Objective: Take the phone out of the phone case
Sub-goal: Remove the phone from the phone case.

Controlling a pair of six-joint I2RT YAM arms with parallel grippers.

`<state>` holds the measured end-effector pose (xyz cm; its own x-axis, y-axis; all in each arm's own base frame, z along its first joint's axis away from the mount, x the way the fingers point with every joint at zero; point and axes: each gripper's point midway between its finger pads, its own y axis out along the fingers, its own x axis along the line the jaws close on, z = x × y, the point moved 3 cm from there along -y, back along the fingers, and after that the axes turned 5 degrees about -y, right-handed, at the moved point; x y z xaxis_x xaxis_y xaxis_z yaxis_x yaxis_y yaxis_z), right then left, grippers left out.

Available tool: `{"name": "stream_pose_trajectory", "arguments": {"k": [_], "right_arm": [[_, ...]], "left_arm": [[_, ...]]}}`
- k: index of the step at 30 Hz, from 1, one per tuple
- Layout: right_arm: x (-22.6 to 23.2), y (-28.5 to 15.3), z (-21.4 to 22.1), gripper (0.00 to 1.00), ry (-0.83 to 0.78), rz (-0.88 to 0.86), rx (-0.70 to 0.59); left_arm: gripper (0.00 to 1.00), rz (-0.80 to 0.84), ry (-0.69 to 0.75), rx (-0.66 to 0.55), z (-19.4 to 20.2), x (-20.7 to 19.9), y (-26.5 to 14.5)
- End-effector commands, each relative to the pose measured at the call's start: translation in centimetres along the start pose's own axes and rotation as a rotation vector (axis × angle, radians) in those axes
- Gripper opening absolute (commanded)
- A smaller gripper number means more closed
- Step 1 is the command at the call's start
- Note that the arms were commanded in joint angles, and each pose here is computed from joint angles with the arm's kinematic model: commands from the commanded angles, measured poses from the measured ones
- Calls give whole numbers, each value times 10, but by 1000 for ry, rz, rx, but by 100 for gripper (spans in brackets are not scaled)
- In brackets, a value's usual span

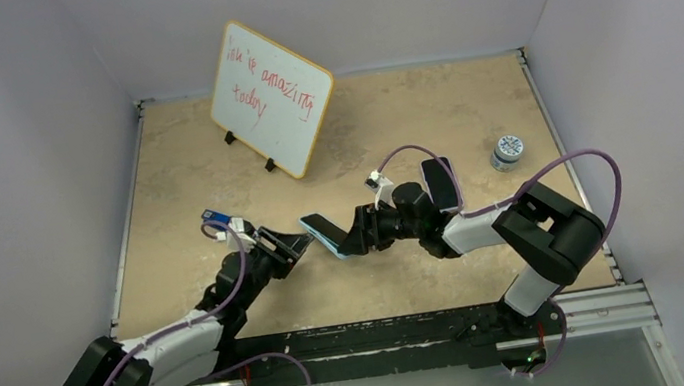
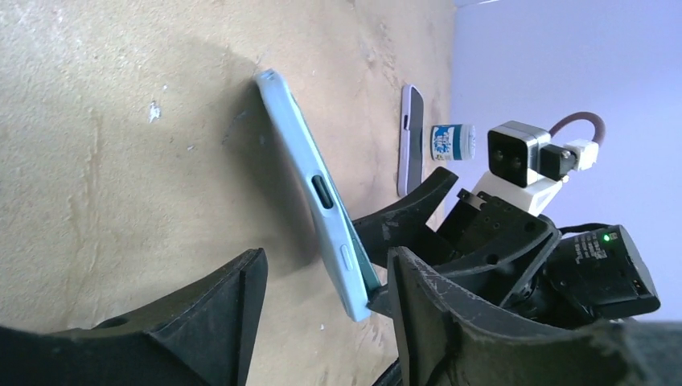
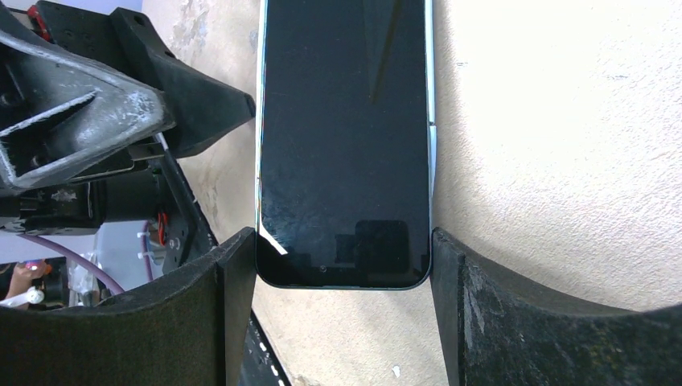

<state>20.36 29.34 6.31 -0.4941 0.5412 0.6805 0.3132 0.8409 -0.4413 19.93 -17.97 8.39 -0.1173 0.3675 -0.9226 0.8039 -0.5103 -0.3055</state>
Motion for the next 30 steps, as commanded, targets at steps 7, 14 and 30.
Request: {"name": "stream_pose_trajectory", "arguments": {"k": [7, 14, 30], "right_arm": [[14, -2, -14, 0, -31, -49, -37], [13, -3, -13, 0, -30, -47, -35], [15, -3, -15, 0, -33, -50, -38]], "left_arm": [[58, -14, 54, 39, 7, 13, 5], [58, 53, 31, 102, 17, 4, 10], [59, 89, 36, 90, 14, -12, 22]]}}
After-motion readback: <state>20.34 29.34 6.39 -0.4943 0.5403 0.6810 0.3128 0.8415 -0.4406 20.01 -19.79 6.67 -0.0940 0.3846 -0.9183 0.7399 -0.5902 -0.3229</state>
